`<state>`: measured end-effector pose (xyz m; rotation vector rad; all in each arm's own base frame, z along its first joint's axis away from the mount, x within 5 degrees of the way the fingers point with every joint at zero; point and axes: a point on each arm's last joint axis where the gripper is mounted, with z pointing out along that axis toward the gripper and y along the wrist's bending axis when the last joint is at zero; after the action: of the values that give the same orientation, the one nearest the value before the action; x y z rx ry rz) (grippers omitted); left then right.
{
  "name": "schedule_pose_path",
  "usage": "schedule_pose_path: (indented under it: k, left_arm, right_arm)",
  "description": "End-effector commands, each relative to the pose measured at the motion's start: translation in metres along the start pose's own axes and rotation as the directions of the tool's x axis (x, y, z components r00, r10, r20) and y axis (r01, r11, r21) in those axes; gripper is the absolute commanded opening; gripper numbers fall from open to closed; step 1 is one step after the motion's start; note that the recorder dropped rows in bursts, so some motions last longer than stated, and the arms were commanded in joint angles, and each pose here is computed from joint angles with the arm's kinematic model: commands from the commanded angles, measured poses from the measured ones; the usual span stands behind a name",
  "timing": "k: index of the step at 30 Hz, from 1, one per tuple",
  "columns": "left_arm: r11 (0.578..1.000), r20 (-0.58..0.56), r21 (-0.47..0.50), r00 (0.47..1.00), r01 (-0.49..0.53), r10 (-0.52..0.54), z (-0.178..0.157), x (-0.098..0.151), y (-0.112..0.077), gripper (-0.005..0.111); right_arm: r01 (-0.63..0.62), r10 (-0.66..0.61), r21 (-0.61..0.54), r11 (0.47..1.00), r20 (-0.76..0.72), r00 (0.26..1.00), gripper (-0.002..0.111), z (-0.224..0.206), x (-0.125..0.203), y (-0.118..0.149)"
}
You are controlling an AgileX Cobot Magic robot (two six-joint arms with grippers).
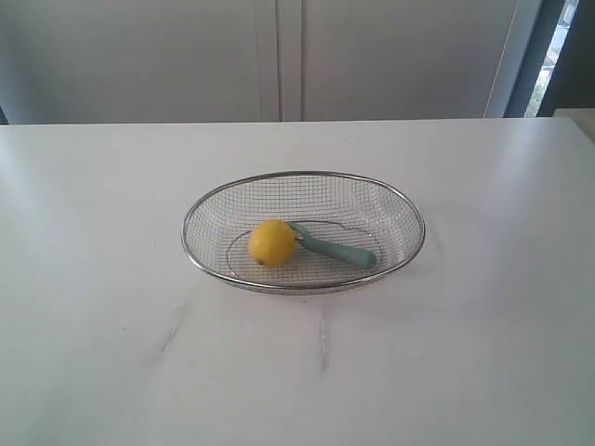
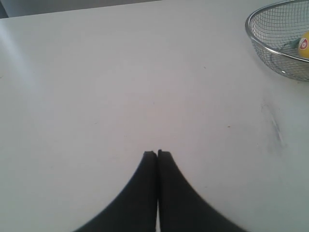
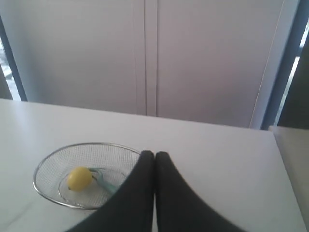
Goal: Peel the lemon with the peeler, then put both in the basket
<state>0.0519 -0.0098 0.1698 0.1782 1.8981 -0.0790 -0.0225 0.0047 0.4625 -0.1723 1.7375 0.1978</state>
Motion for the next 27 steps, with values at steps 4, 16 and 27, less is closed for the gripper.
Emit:
schedule_pose_path:
  k: [4, 16, 27]
  left_arm:
    - [1.0, 0.005, 0.01, 1.0, 0.014, -0.014, 0.0, 0.001, -0.001, 0.0]
    - [1.0, 0.005, 0.01, 1.0, 0.014, -0.014, 0.0, 0.001, -0.001, 0.0]
    - [1.0, 0.005, 0.01, 1.0, 0.014, -0.014, 0.0, 0.001, -0.001, 0.0]
  right_arm:
    - [0.05, -0.071, 0.111, 0.993, 0.191, 0.979, 0.0, -0.032, 0.027, -0.007]
    - [0.095, -0.169, 0.15, 0.984, 0.621, 0.765, 0.0, 0.036, 0.078, -0.013]
    - [-0.095, 0.067, 0.052, 0.994, 0.388, 0.919, 0.0, 0.111, 0.187, -0.023]
